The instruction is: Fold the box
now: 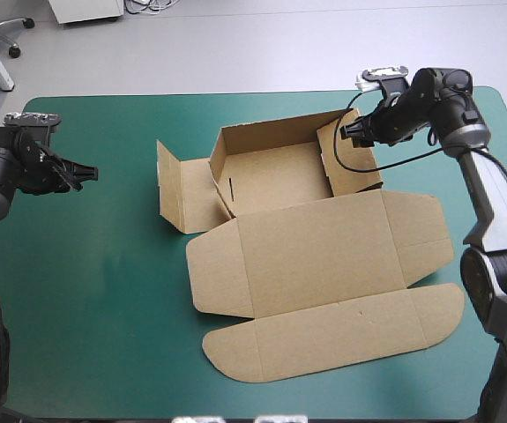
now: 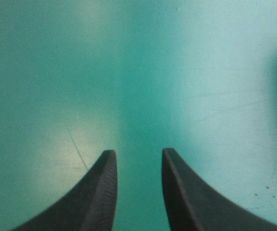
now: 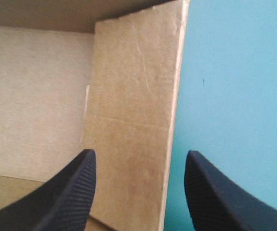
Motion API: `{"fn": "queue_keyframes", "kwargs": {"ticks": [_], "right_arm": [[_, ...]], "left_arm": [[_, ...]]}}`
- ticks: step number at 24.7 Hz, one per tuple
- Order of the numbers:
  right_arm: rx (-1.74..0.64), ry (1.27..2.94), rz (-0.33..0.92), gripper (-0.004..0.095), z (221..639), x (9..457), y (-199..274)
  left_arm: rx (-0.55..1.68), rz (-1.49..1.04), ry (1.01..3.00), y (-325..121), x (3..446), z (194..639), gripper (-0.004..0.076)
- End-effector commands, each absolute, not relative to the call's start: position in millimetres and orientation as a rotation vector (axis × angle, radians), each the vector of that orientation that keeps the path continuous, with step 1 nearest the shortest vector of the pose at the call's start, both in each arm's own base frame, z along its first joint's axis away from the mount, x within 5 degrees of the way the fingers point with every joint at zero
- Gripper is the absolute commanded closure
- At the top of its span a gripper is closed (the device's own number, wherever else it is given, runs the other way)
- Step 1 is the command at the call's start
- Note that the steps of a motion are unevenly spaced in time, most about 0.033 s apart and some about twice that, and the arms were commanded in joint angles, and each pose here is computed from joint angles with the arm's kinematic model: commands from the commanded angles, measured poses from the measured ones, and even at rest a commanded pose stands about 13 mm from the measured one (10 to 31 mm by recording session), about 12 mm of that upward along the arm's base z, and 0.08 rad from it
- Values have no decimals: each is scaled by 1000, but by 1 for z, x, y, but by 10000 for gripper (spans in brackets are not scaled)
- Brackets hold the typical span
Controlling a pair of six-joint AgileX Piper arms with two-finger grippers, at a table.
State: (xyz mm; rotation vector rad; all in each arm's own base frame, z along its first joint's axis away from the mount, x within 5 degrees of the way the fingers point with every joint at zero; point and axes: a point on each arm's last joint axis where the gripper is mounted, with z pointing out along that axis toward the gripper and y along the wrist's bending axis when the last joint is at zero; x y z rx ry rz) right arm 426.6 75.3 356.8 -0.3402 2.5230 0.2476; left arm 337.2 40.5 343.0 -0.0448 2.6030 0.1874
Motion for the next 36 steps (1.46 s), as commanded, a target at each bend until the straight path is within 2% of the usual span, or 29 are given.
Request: {"fn": "queue_keyframes", "kwargs": {"ticks": [1,6,9,12,13,16,17,19,21,25,30,36], "right_arm": [[-347,2312,239,386,435,382,69],[-358,2294,231,410,467,332,62],[-329,2280,189,410,471,310,56],[-314,2196,202,410,470,301,65],[-313,2170,170,413,467,303,70],[-406,2210,-73,413,445,321,95],[-393,2220,-95,413,440,325,98],[-350,2253,-88,407,433,337,101],[-321,2318,-28,403,427,350,100],[-359,2417,37,347,417,378,99],[-372,2302,25,291,419,408,103],[-385,2347,2,227,389,436,103]], "left_arm": [[-29,167,2506,37,332,367,491],[-24,162,2532,37,330,365,491],[-2,162,2540,36,329,365,491],[-8,148,2533,36,330,365,491],[-6,139,2531,35,330,365,491],[-6,137,2518,35,331,366,491],[-2,132,2517,34,331,366,491],[-4,126,2516,34,331,366,491],[-1,125,2516,34,331,366,491],[-2,120,2516,34,331,366,491],[-6,108,2512,33,332,366,491],[-11,90,2505,32,332,366,491]]}}
